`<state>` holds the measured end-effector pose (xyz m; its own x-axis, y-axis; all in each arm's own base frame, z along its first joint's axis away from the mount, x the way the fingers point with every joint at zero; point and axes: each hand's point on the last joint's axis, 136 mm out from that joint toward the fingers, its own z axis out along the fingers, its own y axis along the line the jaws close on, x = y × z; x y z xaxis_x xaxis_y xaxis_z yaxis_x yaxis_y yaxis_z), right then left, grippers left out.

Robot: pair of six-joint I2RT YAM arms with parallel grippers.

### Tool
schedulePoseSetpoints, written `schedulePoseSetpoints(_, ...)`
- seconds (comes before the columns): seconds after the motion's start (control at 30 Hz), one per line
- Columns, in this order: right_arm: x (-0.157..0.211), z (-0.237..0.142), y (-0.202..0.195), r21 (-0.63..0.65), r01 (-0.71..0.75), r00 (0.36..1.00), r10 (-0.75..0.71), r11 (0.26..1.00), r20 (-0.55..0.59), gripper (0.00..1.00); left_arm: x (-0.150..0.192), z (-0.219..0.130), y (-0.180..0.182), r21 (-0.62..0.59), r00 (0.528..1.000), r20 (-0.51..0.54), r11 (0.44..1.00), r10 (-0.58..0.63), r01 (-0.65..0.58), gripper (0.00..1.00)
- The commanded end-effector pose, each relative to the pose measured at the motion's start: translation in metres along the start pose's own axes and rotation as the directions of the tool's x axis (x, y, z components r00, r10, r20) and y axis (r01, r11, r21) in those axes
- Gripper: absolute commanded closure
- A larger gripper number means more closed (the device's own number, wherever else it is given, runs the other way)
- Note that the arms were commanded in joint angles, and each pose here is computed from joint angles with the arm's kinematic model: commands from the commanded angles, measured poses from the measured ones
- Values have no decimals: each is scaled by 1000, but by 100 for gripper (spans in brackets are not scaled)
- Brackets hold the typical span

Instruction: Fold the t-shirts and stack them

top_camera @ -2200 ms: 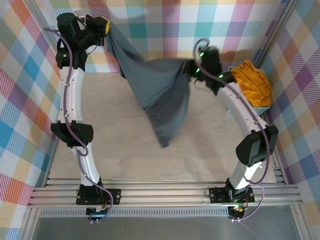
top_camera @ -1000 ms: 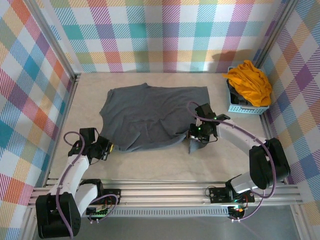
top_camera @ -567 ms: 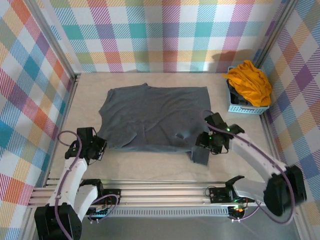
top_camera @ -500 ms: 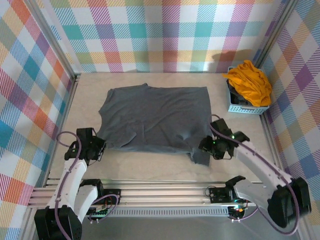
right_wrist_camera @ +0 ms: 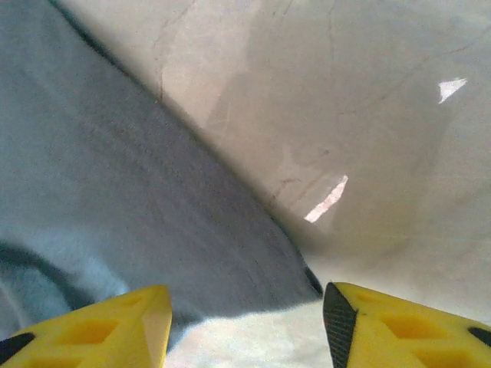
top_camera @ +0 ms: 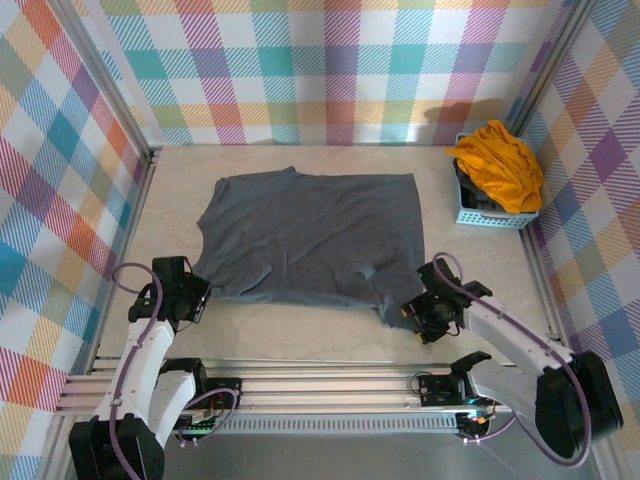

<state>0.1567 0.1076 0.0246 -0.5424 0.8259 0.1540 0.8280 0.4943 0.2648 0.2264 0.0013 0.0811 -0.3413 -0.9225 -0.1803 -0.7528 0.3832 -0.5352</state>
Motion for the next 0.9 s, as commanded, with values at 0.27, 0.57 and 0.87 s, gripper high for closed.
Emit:
schedulePoseSetpoints(0.27,7,-5,-6,-13,-176,984,176,984,-27,49,1,-5,-15,48,999,-13,998,38,-37,100)
schedulePoseSetpoints(0.57,14,-5,-11,-16,-217,975,216,976,-58,43,-1,-10,-19,54,999,-8,997,49,-48,100)
schedulePoseSetpoints(0.87,9,21,-1,-52,-262,963,258,964,-71,54,-2,-12,-22,60,999,-6,997,52,-52,100)
